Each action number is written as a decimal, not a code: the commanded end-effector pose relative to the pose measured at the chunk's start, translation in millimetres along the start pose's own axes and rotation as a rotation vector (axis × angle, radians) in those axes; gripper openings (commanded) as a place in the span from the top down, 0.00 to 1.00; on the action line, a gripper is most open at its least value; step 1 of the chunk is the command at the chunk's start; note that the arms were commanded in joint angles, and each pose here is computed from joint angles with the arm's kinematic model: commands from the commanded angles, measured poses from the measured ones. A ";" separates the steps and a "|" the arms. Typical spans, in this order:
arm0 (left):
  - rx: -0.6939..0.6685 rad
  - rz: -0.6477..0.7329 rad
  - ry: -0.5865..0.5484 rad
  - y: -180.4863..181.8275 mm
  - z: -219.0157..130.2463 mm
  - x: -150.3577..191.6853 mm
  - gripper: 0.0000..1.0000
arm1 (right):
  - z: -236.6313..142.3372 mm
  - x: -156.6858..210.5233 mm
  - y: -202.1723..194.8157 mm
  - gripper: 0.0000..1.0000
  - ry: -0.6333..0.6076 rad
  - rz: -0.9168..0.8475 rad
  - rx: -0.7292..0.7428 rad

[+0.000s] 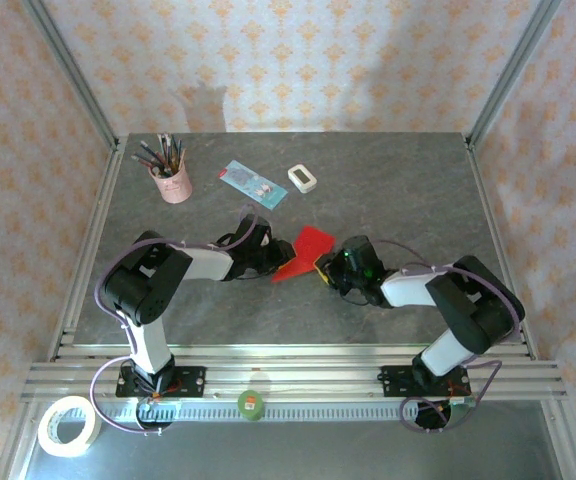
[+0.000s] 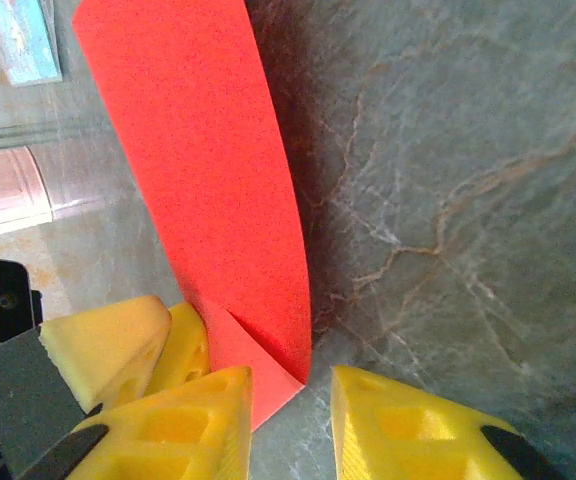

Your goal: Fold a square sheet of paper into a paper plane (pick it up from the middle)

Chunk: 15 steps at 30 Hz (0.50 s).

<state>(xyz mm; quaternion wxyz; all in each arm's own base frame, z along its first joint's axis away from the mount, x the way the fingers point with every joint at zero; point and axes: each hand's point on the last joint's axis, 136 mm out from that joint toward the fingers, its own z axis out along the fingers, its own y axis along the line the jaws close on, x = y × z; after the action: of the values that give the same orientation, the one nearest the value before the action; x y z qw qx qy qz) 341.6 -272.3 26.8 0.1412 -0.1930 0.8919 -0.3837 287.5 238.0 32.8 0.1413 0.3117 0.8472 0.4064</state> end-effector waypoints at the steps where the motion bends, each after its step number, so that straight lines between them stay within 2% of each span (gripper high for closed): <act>1: -0.100 -0.028 0.036 35.5 7.0 13.3 0.71 | 4.2 -0.2 13.9 0.73 0.003 0.002 -0.043; 15: -0.109 -0.023 0.043 39.1 6.9 15.1 0.71 | 5.5 0.3 17.4 0.76 0.004 0.039 -0.102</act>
<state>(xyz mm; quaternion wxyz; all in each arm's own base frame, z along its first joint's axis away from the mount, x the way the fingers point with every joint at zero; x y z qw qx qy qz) 341.6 -272.2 26.3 0.1407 -0.1930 0.8921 -0.3836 296.4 247.5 40.7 0.1450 0.3147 0.8286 0.4398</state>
